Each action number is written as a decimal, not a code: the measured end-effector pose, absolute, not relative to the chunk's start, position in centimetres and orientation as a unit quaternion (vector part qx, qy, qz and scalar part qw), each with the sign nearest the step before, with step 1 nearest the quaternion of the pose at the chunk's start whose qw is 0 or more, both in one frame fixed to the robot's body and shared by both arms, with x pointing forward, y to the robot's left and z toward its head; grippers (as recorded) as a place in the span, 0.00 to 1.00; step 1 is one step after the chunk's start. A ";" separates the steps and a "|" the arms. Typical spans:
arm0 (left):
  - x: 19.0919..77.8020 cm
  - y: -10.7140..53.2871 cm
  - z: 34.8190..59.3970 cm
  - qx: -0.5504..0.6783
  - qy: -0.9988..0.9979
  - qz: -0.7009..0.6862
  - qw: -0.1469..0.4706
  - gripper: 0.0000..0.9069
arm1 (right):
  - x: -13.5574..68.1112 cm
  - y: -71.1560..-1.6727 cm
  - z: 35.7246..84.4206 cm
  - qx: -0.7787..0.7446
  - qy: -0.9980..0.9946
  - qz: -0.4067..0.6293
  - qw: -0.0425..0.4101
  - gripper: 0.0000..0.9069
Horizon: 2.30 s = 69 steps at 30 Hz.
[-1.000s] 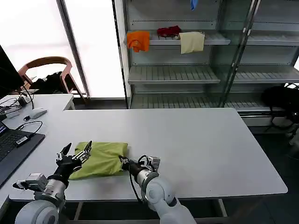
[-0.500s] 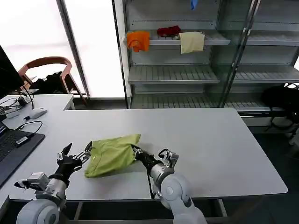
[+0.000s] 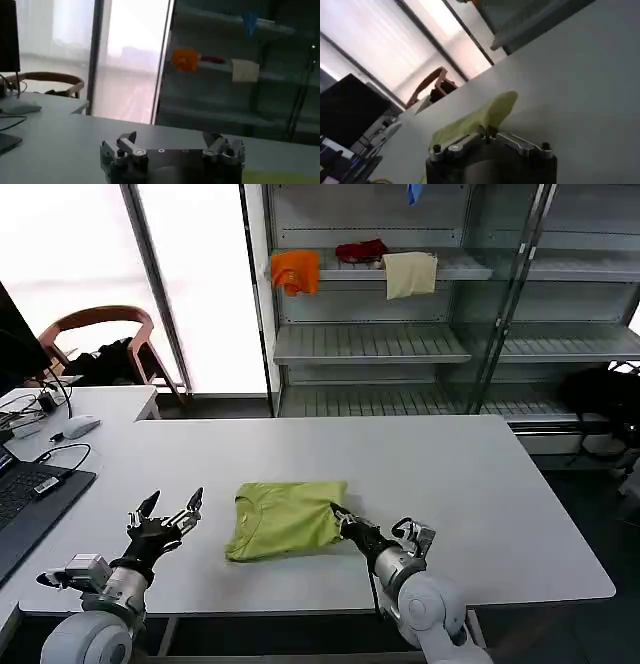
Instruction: Fold and organize the clothes.
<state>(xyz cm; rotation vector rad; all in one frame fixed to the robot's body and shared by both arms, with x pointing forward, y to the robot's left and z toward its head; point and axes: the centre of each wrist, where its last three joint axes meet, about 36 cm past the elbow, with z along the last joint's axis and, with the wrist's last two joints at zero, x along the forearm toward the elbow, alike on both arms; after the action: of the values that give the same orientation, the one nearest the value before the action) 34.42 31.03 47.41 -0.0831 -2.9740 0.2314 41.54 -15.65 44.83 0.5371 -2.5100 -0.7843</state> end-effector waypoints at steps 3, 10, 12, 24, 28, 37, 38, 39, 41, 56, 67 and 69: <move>34.3 31.0 47.4 -0.027 -0.993 0.077 0.080 1.00 | 41.4 -16.3 44.8 0.189 -0.914 -0.278 0.226 1.00; 34.3 30.8 47.4 -0.030 -0.993 0.079 0.079 1.00 | 41.2 -17.3 44.8 0.184 -0.920 -0.267 0.219 1.00; 34.3 30.8 47.4 -0.030 -0.993 0.079 0.079 1.00 | 41.2 -17.5 44.9 0.183 -0.922 -0.264 0.216 1.00; 34.4 30.8 47.3 -0.032 -0.993 0.080 0.081 1.00 | 41.3 -18.3 44.9 0.170 -0.931 -0.246 0.208 1.00; 34.4 31.0 47.1 -0.030 -0.993 0.081 0.083 1.00 | 41.3 -18.8 44.8 0.158 -0.942 -0.222 0.196 1.00; 34.8 31.6 46.8 -0.026 -0.992 0.087 0.087 1.00 | 41.4 -22.0 45.5 0.078 -0.987 -0.044 0.135 1.00; 34.9 31.7 46.8 -0.026 -0.992 0.088 0.086 1.00 | 41.3 -22.3 45.6 0.069 -0.989 -0.027 0.130 1.00; 34.9 31.8 46.8 -0.026 -0.992 0.089 0.085 1.00 | 41.3 -22.6 45.8 0.060 -0.990 -0.010 0.125 1.00; 35.0 32.1 46.7 -0.027 -0.992 0.092 0.086 1.00 | 41.2 -23.3 46.2 0.043 -0.992 0.019 0.117 1.00; 35.2 33.2 46.1 -0.025 -0.990 0.093 0.101 1.00 | 39.7 -25.0 48.6 0.018 -0.990 0.098 0.097 1.00; 34.9 32.9 45.6 -0.015 -0.990 0.087 0.106 1.00 | 38.5 -25.2 49.5 0.009 -0.989 0.118 0.089 1.00; 34.8 32.8 45.4 -0.013 -0.990 0.086 0.107 1.00 | 38.3 -25.3 49.5 0.004 -0.989 0.123 0.087 1.00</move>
<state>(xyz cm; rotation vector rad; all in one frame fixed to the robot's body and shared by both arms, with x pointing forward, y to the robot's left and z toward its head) 34.75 32.84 45.44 -0.0380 -2.9152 0.2519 38.34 -25.28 49.49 0.0126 -2.9448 0.3665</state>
